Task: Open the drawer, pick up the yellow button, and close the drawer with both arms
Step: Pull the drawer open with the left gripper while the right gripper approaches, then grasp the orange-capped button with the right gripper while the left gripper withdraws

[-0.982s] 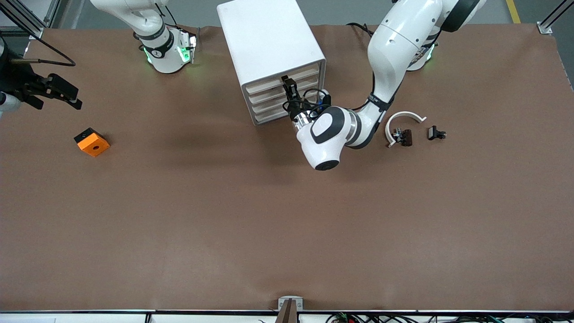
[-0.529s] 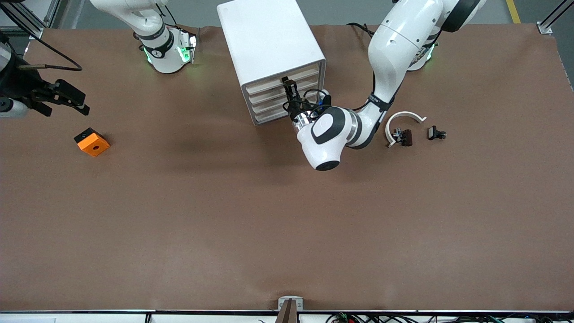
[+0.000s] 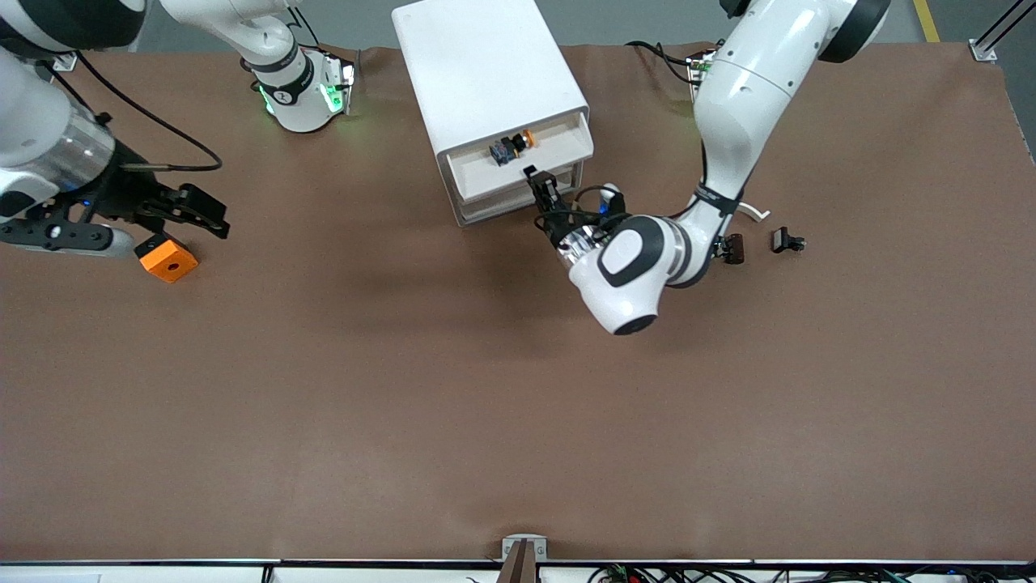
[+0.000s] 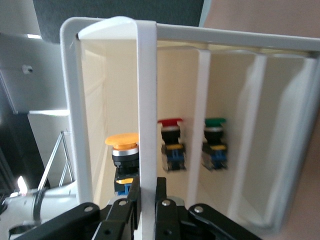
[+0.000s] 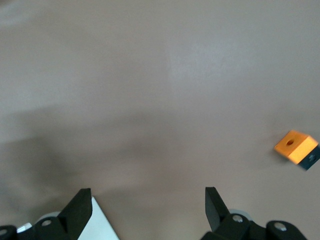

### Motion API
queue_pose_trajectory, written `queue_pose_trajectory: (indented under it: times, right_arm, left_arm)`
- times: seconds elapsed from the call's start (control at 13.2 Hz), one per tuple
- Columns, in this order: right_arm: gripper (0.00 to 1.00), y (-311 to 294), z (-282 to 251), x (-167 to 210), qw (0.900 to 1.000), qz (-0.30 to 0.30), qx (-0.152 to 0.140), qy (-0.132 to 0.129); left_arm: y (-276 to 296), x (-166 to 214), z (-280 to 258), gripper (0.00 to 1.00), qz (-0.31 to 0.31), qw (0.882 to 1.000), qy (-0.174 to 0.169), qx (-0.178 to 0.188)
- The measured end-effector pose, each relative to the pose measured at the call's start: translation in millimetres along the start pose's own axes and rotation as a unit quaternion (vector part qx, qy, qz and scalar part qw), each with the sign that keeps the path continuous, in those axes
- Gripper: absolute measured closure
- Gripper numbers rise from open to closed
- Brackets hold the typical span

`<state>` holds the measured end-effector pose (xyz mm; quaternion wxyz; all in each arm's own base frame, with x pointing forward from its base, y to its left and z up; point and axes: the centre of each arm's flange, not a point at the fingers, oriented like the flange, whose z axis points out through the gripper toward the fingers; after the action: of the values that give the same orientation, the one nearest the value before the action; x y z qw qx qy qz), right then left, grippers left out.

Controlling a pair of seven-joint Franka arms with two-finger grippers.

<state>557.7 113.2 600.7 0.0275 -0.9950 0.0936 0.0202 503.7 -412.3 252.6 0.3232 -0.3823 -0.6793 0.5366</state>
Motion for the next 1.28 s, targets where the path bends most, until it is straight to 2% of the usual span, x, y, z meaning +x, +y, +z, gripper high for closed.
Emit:
queue_pose_trajectory:
  times: [0.15, 0.38, 0.53, 0.83, 1.06, 1.13, 1.28]
  right_arm:
    - [0.00, -25, 8, -3, 0.999, 0.036, -0.005, 0.008]
    - [0.00, -59, 23, -12, 0.996, 0.088, -0.018, 0.005]
    - [0.00, -90, 31, -28, 0.990, 0.135, -0.025, -0.002]
    - [0.00, -175, 47, -90, 0.974, 0.224, -0.041, -0.006]
    - [0.00, -206, 64, -112, 0.958, 0.281, -0.053, -0.010]
    - [0.00, -214, 73, -116, 0.955, 0.291, -0.055, -0.021]
    - [0.00, -235, 90, -125, 0.947, 0.314, -0.046, -0.047]
  left_arm:
    - [4, 6, -33, 0.86, 0.003, 1.000, -0.028, -0.006]
    - [2, 2, -46, 0.86, 0.012, 0.999, -0.038, -0.013]
    - [-1, 3, -60, 0.81, 0.017, 0.998, -0.049, -0.019]
    - [-21, 2, -95, 0.38, 0.041, 0.996, -0.072, -0.037]
    - [-43, 3, -131, 0.04, 0.073, 0.991, -0.097, -0.059]
    - [-44, 12, -150, 0.00, 0.087, 0.988, -0.111, -0.067]
    - [-33, 42, -197, 0.00, 0.109, 0.979, -0.140, -0.097]
